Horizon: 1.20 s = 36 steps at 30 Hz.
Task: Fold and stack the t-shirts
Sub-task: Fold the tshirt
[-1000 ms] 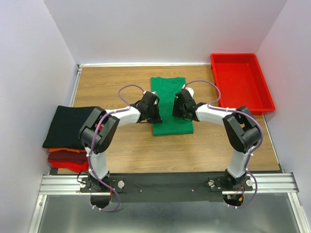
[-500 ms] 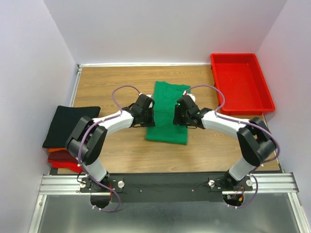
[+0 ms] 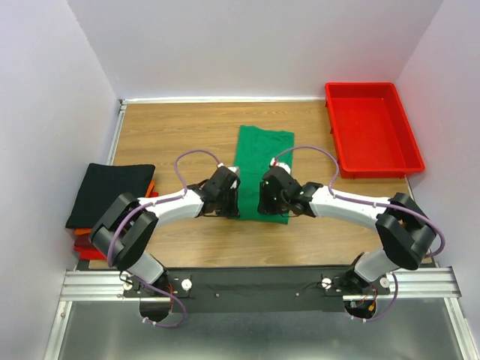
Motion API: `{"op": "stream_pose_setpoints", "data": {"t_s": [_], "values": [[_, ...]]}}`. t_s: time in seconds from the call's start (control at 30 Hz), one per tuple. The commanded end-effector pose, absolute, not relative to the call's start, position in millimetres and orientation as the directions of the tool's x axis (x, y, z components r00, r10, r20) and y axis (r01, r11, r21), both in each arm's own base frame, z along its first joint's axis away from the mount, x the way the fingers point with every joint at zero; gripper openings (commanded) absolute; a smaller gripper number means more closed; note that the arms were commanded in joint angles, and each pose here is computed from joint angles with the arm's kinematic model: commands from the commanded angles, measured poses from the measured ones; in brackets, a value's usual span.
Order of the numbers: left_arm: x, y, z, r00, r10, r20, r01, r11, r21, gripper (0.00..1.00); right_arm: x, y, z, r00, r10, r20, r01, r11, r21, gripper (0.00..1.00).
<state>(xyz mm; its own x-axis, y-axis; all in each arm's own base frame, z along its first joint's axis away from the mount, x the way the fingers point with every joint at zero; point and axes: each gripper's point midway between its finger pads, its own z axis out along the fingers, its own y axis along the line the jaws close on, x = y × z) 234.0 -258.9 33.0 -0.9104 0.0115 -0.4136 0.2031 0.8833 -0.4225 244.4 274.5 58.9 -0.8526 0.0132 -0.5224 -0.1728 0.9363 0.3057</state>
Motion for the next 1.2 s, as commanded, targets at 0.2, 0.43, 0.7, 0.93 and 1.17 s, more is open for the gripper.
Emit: {"op": "stream_pose_setpoints", "data": {"t_s": [0.2,0.43,0.7,0.93,1.17], "values": [[215,-242,1,-0.934,-0.071,-0.349,0.091,0.900,-0.426,0.04,209,215,13,-0.883,0.092,-0.460,0.000,0.981,0.195,0.56],[212,-238,3,-0.931,-0.086,-0.354,0.080,0.900,-0.429,0.04,196,198,5,-0.883,0.131,-0.450,0.048,0.981,0.190,0.56],[205,-232,5,-0.931,-0.090,-0.353,0.078,0.897,-0.434,0.04,190,191,12,-0.878,0.156,-0.453,0.060,0.974,0.219,0.56],[213,-232,25,-0.908,-0.107,-0.406,0.096,0.888,-0.450,0.09,197,183,31,-0.854,0.190,-0.484,0.085,0.969,0.230,0.56],[213,-230,30,-0.909,-0.110,-0.403,0.094,0.886,-0.455,0.09,190,178,24,-0.869,0.194,-0.455,0.102,0.970,0.220,0.51]]}}
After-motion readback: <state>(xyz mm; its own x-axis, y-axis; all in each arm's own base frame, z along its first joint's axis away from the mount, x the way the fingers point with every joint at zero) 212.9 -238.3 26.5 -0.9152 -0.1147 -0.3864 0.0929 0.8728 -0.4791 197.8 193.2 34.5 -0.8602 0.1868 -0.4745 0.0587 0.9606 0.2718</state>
